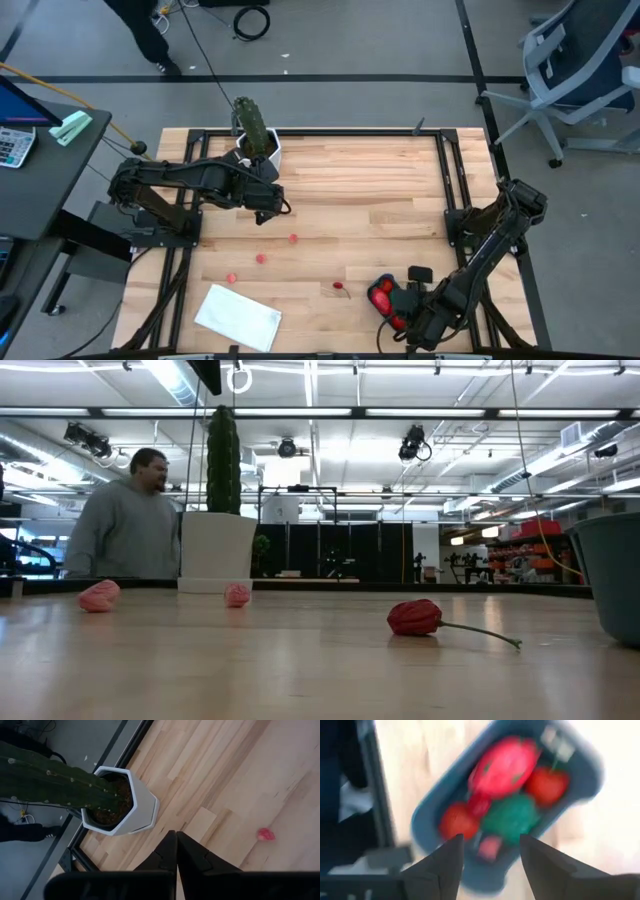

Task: Pick and placing Produce into tupperware
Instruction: Put the chili pepper into the bin

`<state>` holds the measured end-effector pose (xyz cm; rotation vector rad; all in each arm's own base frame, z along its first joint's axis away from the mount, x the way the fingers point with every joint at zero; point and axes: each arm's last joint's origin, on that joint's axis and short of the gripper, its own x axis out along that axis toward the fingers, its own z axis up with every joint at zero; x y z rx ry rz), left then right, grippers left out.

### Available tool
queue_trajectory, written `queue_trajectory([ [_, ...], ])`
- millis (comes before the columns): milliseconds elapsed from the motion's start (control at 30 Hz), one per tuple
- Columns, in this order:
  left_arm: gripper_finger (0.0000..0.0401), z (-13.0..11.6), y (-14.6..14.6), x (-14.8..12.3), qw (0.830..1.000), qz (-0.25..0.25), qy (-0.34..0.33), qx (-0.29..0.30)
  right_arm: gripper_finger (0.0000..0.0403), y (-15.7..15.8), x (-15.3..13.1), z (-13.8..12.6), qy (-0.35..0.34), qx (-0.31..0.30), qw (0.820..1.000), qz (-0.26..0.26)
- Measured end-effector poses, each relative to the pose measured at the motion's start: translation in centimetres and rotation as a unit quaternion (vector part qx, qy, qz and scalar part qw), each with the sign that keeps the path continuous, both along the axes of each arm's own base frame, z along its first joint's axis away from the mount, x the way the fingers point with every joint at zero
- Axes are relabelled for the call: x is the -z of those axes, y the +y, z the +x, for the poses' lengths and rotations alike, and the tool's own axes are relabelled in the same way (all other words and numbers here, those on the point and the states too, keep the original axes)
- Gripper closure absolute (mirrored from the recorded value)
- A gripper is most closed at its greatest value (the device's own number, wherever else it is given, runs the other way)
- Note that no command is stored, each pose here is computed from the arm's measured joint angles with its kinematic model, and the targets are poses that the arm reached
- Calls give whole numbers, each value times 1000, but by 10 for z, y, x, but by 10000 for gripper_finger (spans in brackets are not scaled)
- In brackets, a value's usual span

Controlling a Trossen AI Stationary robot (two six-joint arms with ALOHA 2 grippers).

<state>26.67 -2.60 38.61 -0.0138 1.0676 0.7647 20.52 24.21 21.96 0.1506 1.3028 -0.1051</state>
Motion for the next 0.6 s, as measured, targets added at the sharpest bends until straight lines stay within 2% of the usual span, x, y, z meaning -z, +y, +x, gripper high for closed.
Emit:
queue_trajectory([
  [133, 374, 0, 2, 0, 1000, 0, 0, -3, 203, -12, -2, 16, -67, -7, 996, -63],
  [233, 351, 0, 2, 0, 1000, 0, 0, -4, 205, -26, -3, 32, -86, -15, 992, -93],
  [500, 280, 0, 2, 0, 999, 10, 22, 27, 211, -80, -5, 80, -101, 9, 988, -120],
  [600, 264, -1, 1, 0, 1000, -8, 16, 23, 215, -97, -6, 92, -103, 24, 987, -119],
])
